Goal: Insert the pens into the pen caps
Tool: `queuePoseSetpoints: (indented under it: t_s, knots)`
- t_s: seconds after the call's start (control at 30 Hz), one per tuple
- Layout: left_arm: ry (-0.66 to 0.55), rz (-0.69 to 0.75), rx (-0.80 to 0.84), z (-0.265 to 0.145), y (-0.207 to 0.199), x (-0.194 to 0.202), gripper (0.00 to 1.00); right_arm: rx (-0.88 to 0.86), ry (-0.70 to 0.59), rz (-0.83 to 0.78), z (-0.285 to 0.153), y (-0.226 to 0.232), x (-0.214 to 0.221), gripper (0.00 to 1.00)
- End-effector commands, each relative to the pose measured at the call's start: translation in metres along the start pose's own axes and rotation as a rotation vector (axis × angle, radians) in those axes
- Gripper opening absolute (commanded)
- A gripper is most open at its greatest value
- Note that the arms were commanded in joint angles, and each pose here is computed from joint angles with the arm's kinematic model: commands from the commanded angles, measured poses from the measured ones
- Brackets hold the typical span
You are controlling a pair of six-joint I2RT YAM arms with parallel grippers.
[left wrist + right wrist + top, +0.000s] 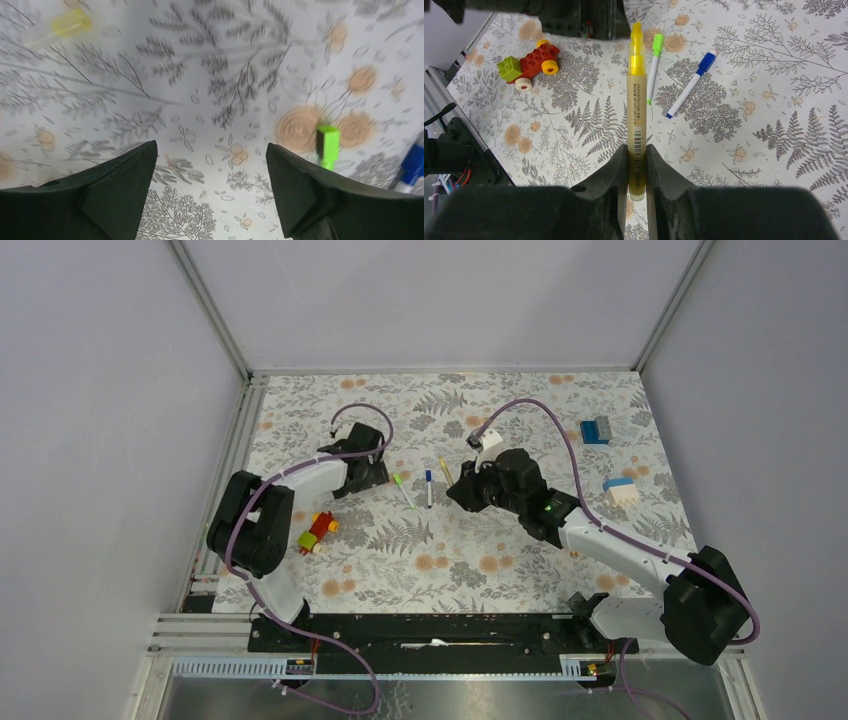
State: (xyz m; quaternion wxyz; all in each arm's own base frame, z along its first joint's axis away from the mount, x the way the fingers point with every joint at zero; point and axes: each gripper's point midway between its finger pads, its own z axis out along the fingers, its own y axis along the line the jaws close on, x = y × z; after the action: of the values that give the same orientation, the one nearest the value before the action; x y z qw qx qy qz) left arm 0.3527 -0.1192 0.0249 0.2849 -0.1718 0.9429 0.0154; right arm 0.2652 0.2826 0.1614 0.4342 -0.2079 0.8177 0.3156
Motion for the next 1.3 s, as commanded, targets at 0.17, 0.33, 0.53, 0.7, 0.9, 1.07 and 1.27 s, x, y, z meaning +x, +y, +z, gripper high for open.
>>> queuePoseSetpoints:
  t_s: [0.17,0.33,0.53,0.7,0.9,1.07,1.27]
  knots:
    - [-0.139,-0.196,-0.036,0.003,0.027,-0.124,0.90,-0.039,-0.041,-0.002,-0.009,0.008,-0.007,0.00]
    - [-0.108,-0.280,-0.050,0.041,0.062,-0.158,0.88,-0.043,-0.042,0.017,-0.014,0.008,0.000,0.00]
    - [-0.039,-0.304,0.023,0.089,0.070,-0.179,0.86,-0.039,-0.050,0.034,-0.022,0.007,0.006,0.00]
    - [-0.035,-0.316,0.029,0.105,0.074,-0.191,0.86,-0.020,-0.049,0.037,-0.030,0.003,0.013,0.00]
    - [-0.079,-0.320,0.109,0.074,0.063,-0.202,0.84,0.004,-0.053,0.032,-0.034,-0.003,0.018,0.00]
    - [-0.223,-0.304,0.166,0.026,0.063,-0.252,0.90,-0.009,-0.077,0.036,-0.035,0.000,0.014,0.00]
    - [-0.382,-0.257,0.190,-0.013,0.069,-0.291,0.99,-0.011,-0.120,0.052,-0.033,0.001,0.005,0.00]
